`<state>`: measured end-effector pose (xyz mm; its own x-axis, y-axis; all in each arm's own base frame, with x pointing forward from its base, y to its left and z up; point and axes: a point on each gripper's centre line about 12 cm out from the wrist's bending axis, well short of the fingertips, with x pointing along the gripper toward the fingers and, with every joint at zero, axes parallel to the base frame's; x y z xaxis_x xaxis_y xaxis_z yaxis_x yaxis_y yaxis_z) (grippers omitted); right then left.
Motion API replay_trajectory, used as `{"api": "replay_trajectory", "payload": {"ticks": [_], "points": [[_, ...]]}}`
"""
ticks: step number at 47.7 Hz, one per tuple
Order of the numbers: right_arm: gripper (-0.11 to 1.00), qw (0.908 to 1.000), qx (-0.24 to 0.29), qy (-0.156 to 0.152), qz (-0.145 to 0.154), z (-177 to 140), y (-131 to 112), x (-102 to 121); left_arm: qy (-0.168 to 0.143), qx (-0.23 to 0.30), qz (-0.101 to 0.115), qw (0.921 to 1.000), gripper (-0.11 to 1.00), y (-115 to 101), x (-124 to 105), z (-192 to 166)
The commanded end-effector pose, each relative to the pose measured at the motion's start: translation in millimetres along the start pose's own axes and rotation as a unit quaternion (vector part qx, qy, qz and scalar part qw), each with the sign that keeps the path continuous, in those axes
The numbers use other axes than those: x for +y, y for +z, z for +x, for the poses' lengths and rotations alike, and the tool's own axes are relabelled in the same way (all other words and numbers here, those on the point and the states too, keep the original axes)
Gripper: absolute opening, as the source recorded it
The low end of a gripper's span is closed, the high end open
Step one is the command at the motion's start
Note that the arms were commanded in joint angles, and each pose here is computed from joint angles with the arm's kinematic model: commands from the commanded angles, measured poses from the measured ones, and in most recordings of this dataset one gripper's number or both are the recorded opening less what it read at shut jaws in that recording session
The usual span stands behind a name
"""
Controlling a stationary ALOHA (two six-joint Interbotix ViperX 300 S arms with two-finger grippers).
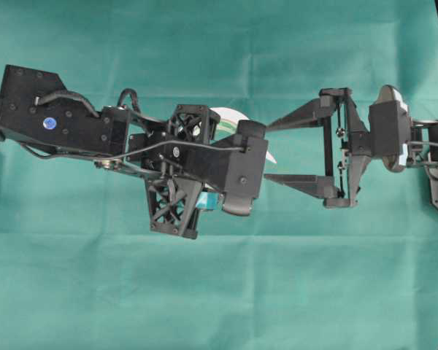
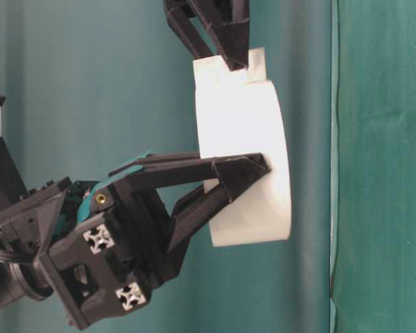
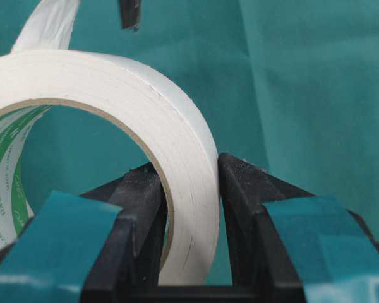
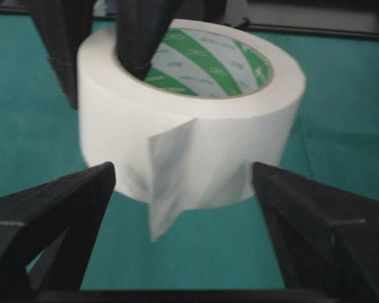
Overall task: Peel off the duct tape with your right arm.
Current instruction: 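Move the right gripper to the tape's loose end and pinch it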
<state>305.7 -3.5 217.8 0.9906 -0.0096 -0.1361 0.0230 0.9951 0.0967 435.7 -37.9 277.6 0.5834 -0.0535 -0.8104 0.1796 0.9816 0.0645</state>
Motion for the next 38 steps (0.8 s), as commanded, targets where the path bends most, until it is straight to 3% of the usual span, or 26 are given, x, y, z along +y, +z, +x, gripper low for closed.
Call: {"api": "replay_trajectory", "payload": {"ticks": [1, 7, 14, 19, 38], "points": [[0.54, 0.9998, -0.022, -0.002, -0.002, 2.7, 12.2, -1.6, 0.003, -0.033, 0.005, 0.9994, 0.23, 16.1, -0.7, -17.4], [0.19, 0.9998, -0.021, -0.005, -0.004, 2.5, 11.8, -3.5, 0.001, -0.033, 0.008, 0.9994, 0.23, 16.4, -3.3, -17.5], [-0.04, 0.9997, -0.021, -0.005, -0.008, 2.5, 11.8, -3.5, 0.001, -0.032, 0.008, 0.9994, 0.23, 16.3, -4.0, -18.1], [-0.1, 0.9996, -0.019, -0.002, -0.02, 2.0, 10.5, -2.4, 0.001, -0.032, 0.008, 0.9995, 0.23, 16.1, -4.1, -18.1], [-0.1, 0.9995, -0.021, 0.0, -0.025, 2.5, 11.7, -2.4, 0.0, -0.031, 0.009, 0.9995, 0.23, 15.7, -5.4, -17.8]]}}
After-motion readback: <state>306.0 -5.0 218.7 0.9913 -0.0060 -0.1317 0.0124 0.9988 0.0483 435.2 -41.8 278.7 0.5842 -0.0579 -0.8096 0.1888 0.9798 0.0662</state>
